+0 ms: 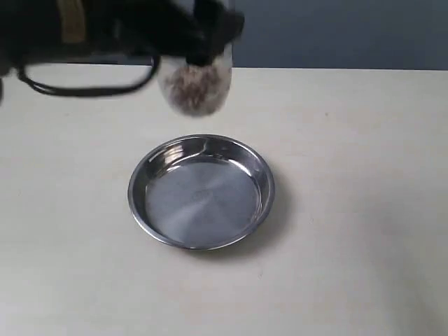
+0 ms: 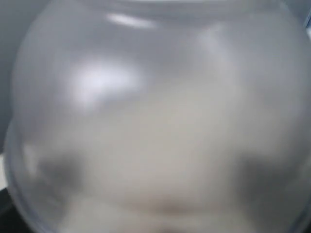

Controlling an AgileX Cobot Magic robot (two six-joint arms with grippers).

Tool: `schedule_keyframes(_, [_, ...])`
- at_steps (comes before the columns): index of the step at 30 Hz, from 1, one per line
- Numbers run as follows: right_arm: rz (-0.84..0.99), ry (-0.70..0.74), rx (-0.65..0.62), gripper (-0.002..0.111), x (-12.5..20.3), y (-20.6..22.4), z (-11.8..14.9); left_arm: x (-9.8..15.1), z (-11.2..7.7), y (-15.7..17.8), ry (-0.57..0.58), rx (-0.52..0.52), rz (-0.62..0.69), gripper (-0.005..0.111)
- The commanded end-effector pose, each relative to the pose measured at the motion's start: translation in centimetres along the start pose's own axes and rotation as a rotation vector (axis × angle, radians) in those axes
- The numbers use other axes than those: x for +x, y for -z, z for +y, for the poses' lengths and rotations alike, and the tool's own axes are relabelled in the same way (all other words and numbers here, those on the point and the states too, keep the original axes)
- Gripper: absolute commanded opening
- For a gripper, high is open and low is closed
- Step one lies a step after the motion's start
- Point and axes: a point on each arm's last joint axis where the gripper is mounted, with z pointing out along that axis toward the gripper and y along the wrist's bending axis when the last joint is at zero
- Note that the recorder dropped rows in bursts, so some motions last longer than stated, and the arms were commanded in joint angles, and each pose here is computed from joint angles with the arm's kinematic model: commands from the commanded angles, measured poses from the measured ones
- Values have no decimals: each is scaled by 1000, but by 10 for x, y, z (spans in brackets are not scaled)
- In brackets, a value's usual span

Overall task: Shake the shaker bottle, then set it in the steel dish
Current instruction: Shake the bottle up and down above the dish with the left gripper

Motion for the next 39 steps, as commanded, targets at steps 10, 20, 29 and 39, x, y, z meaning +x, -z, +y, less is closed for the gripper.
schedule_keyframes(10, [-14,4,6,-1,-1,0,0,46,-3,-8,17,-21,184,0])
schedule_keyframes(20, [-14,4,6,-1,-1,0,0,44,-4,-1,51,-10,163,0])
schedule_keyframes(29, [-14,4,6,-1,-1,0,0,68,-5,-13,81,12,212,0])
schedule_keyframes(39, [-14,4,6,-1,-1,0,0,68,-5,-18,19,17,207,0])
